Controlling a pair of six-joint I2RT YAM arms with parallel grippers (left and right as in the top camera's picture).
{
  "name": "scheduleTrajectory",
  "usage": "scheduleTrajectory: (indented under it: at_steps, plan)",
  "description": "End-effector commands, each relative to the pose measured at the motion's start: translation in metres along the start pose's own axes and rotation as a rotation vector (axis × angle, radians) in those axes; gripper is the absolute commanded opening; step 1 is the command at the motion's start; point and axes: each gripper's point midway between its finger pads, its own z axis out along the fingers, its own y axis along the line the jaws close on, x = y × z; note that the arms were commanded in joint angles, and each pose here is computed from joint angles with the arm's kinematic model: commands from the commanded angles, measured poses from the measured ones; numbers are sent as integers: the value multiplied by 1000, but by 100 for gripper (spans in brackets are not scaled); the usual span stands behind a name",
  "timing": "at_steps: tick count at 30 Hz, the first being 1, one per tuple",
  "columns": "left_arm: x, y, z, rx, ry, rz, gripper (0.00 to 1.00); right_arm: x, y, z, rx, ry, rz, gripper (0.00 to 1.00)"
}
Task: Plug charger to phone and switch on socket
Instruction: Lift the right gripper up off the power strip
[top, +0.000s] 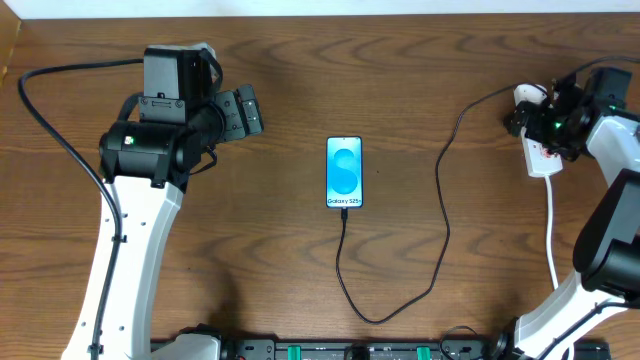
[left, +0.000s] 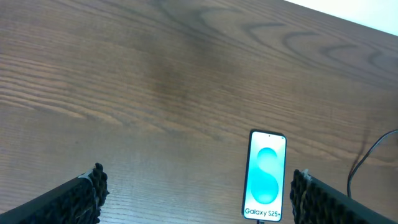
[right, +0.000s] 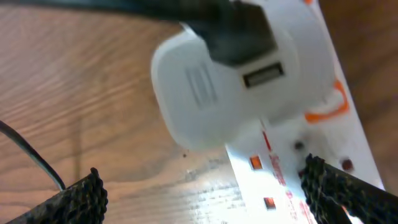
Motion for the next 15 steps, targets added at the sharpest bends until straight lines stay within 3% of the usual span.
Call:
scheduleTrajectory:
  at_steps: [1,11,15]
  plan:
    - [-1,5,0,-18,-2,7,95,-7,-12,-29,118,-58,51,99]
    - [-1,5,0,-18,-2,7,95,-39,8,-127,156,-297,83,99]
    - [-1,5,0,-18,-2,7,95,-43,13,-139,146,-331,74,99]
